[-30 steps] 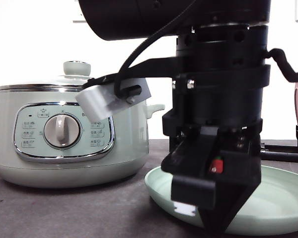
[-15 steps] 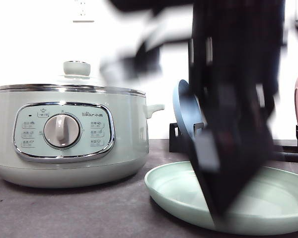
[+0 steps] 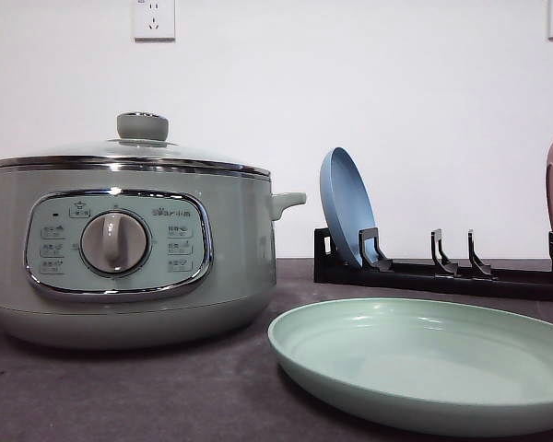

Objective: Transfer potato from steamer to green plate

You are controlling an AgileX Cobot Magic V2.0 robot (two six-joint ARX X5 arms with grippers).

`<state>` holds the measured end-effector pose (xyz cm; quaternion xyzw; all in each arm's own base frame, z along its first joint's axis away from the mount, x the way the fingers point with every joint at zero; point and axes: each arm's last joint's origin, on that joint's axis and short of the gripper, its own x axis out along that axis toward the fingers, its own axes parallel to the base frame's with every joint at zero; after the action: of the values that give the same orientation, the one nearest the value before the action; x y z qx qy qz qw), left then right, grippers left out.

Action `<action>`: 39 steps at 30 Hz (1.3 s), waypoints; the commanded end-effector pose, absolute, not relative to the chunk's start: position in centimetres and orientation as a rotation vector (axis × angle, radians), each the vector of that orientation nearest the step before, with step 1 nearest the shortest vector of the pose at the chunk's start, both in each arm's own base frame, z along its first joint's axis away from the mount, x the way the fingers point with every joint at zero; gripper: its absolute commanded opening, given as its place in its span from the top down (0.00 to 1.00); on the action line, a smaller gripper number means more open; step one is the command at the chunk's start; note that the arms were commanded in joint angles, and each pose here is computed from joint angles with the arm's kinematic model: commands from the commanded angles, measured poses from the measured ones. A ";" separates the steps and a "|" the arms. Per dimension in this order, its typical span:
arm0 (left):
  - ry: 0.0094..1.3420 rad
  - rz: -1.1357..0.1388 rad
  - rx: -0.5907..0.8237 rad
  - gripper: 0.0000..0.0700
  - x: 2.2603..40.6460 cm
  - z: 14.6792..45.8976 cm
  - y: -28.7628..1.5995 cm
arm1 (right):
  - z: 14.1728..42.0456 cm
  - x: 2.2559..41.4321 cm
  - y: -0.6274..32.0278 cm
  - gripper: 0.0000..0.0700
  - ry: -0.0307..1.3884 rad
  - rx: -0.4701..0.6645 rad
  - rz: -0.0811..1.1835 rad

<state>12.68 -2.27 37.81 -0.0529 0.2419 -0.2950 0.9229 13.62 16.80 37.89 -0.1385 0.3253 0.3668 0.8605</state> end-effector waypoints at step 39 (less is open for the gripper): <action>0.655 -0.607 -0.055 0.15 19.2 42.6 -5.1 | 39.7 18.1 10.2 0.40 0.666 0.034 1.040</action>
<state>18.24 -4.88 42.34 -0.0328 0.3088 -0.2971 0.9029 18.02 10.04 39.48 0.0217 0.3190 0.4814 0.8161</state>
